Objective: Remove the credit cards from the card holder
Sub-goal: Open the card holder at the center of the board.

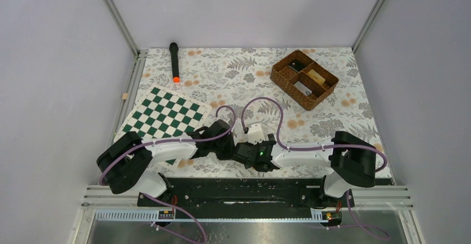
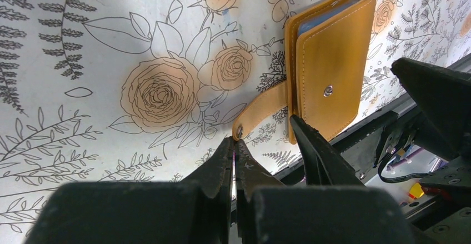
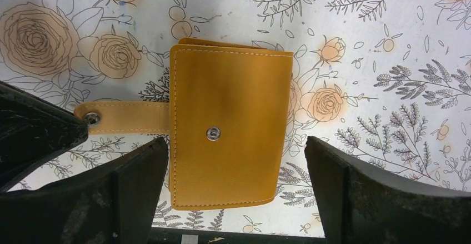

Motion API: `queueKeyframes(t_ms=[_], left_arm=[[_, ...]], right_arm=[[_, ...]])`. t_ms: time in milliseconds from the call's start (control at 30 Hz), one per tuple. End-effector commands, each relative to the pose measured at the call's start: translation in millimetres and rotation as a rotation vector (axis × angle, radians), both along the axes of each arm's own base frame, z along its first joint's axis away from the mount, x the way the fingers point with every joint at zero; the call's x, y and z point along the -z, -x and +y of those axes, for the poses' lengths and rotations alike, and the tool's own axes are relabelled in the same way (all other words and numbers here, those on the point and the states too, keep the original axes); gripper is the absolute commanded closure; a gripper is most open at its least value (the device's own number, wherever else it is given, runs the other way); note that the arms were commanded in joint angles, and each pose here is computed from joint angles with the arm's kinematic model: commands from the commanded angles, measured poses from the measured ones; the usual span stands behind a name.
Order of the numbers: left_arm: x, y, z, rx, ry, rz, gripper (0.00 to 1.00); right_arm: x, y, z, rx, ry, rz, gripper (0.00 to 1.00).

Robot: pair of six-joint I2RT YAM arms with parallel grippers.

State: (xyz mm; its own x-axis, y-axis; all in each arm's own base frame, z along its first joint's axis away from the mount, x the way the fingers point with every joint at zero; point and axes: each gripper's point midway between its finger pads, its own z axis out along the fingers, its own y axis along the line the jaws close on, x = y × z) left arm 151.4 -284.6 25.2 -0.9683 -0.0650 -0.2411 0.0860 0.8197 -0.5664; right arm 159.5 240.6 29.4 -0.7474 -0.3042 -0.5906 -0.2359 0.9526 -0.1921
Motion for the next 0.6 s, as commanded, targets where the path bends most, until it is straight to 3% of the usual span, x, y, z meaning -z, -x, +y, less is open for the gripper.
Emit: queueKeyframes(t_ms=[0,200,300,567], left_arm=[[-12.2,-4.4,-6.1,-0.007,0.056,-0.027,1.00],[-11.6,-3.6,-4.2,-0.009,0.052,-0.029,1.00],[-9.6,-3.4,-2.0,-0.010,0.040,-0.029,1.00],[-4.7,-8.4,5.8,-0.022,-0.016,-0.048,1.00]], right_arm=[[-10.5,-7.1,4.2,0.023,0.000,-0.057,0.01],[-3.0,-7.7,-4.1,0.035,0.051,-0.060,0.01],[-7.2,-8.7,-10.6,0.044,0.057,-0.077,0.06],[-42.4,-9.5,-27.3,0.051,-0.045,-0.145,0.14]])
